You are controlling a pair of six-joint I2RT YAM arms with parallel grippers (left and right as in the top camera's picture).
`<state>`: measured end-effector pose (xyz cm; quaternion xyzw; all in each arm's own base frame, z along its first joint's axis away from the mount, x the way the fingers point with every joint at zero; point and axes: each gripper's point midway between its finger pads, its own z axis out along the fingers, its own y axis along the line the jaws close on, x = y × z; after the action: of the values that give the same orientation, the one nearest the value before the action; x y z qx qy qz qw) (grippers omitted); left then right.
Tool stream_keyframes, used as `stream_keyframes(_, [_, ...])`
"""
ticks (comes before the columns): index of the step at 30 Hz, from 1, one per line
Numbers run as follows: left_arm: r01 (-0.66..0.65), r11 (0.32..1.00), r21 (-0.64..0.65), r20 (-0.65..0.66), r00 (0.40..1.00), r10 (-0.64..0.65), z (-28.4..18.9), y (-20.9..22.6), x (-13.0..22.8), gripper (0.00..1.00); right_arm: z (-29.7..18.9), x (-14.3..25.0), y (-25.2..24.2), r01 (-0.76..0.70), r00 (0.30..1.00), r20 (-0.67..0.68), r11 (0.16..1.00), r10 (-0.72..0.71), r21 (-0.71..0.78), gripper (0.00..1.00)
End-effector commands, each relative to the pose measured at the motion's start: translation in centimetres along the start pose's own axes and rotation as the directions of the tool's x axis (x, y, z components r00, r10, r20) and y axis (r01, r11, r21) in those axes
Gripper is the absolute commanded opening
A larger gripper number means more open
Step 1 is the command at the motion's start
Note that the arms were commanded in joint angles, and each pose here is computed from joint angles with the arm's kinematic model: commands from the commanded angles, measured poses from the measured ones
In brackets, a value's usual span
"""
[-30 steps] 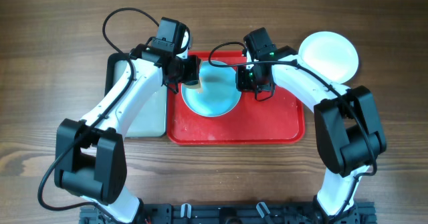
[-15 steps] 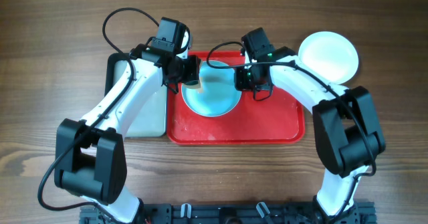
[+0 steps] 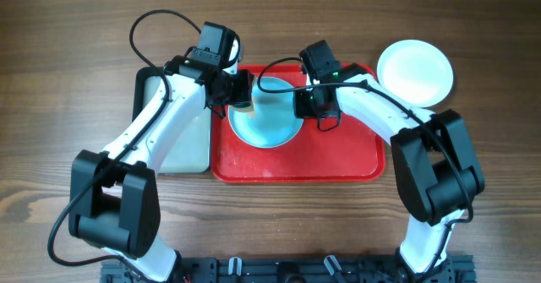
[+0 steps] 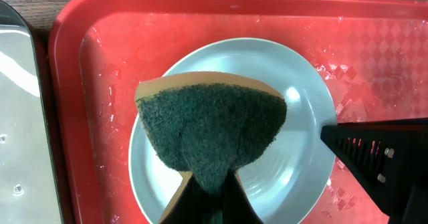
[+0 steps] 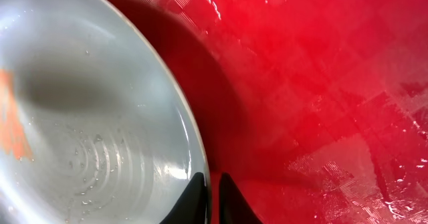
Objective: Clean dirty plates on tray and stack at the side
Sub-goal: 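Scrub the light-blue plate with the sponge held in the left gripper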
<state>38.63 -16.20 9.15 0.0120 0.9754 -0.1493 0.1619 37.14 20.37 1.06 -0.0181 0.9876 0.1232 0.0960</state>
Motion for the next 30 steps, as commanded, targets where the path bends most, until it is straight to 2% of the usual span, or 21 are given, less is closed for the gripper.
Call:
stream_keyframes(1, [-0.002,1.000,0.015,-0.001,1.000,0.002,0.0,-0.6,-0.1,0.04,0.7,0.4,-0.6,-0.017,1.000,-0.009,0.999,0.018,0.028,0.07])
stream_keyframes(3, [-0.002,1.000,0.015,0.000,1.000,0.002,0.0,-0.6,-0.1,0.04,0.7,0.4,-0.6,-0.018,1.000,-0.009,0.999,0.018,0.028,0.04])
stream_keyframes(15, [-0.001,1.000,0.012,-0.010,1.000,0.001,0.3,-0.5,0.1,0.04,0.7,0.3,-0.4,-0.020,1.000,-0.004,1.000,0.020,0.017,0.04])
stream_keyframes(18, [0.014,1.000,-0.004,-0.046,0.999,-0.014,1.7,-0.2,0.7,0.04,0.7,0.2,-0.4,-0.020,1.000,-0.003,1.000,0.020,0.016,0.04])
stream_keyframes(22, [0.106,0.991,-0.081,-0.061,0.992,-0.111,3.4,1.3,1.2,0.04,0.7,0.2,-0.4,-0.020,1.000,-0.002,1.000,0.020,0.015,0.04])
stream_keyframes(30, [0.093,0.991,-0.098,-0.115,0.988,-0.104,6.8,1.5,2.5,0.04,0.7,0.2,-0.4,-0.020,1.000,-0.002,1.000,0.020,0.015,0.03])
